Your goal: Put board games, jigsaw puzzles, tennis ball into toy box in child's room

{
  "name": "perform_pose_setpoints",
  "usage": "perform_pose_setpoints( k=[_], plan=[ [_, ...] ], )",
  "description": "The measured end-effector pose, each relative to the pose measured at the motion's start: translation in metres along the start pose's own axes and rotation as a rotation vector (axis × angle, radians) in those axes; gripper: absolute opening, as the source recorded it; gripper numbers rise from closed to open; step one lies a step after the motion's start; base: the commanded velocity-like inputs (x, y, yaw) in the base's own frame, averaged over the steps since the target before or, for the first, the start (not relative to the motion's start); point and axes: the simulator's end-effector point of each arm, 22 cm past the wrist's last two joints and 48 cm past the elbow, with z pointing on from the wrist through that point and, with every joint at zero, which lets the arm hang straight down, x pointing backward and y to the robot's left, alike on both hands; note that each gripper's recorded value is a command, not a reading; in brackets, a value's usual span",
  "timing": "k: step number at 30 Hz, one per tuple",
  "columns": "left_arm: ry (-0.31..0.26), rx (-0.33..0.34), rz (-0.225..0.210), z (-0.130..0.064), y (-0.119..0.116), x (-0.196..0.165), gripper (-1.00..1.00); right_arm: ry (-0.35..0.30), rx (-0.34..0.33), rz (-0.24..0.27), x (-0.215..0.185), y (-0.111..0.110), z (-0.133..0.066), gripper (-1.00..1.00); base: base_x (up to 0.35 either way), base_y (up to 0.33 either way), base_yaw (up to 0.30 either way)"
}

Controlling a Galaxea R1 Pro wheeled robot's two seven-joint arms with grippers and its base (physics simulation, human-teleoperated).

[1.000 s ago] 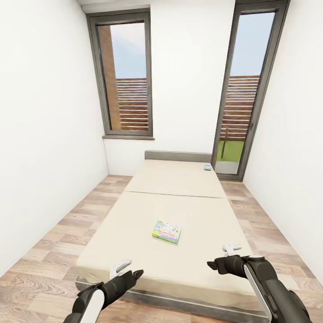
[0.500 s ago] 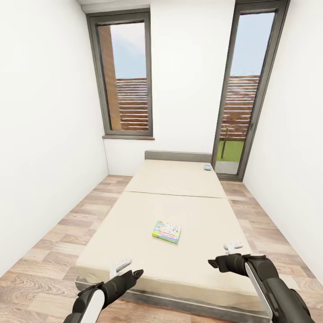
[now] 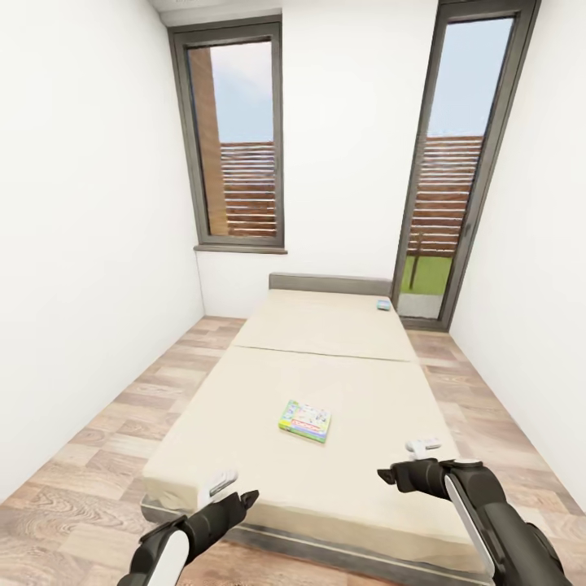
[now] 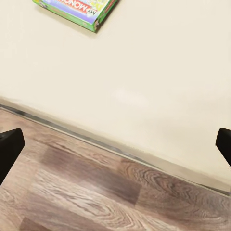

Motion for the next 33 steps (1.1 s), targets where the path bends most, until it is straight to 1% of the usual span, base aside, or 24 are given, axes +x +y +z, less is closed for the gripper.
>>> perform_pose_setpoints(
  k=[8, 21, 27, 33],
  plan=[
    [-0.013, 0.003, -0.008, -0.0005, 0.0014, -0.0023, 1.0, -0.002, -0.003, 0.0, -0.0009, 0.0026, 0.0006, 1.0, 0.0, -0.11, 0.248],
    [-0.016, 0.008, -0.015, -0.0007, 0.0009, -0.003, 1.0, 0.001, 0.001, 0.0, -0.0007, -0.0004, 0.0007, 1.0, 0.0, -0.029, 0.271],
    [-0.016, 0.007, -0.016, -0.0007, 0.0011, -0.0031, 1.0, 0.001, 0.003, 0.003, -0.0008, -0.0019, 0.0007, 1.0, 0.0, -0.007, 0.133],
    [-0.016, 0.006, -0.014, -0.0006, 0.0012, -0.003, 1.0, 0.001, 0.004, 0.005, -0.0009, -0.0031, 0.0005, 1.0, 0.009, -0.003, 0.056]
  ],
)
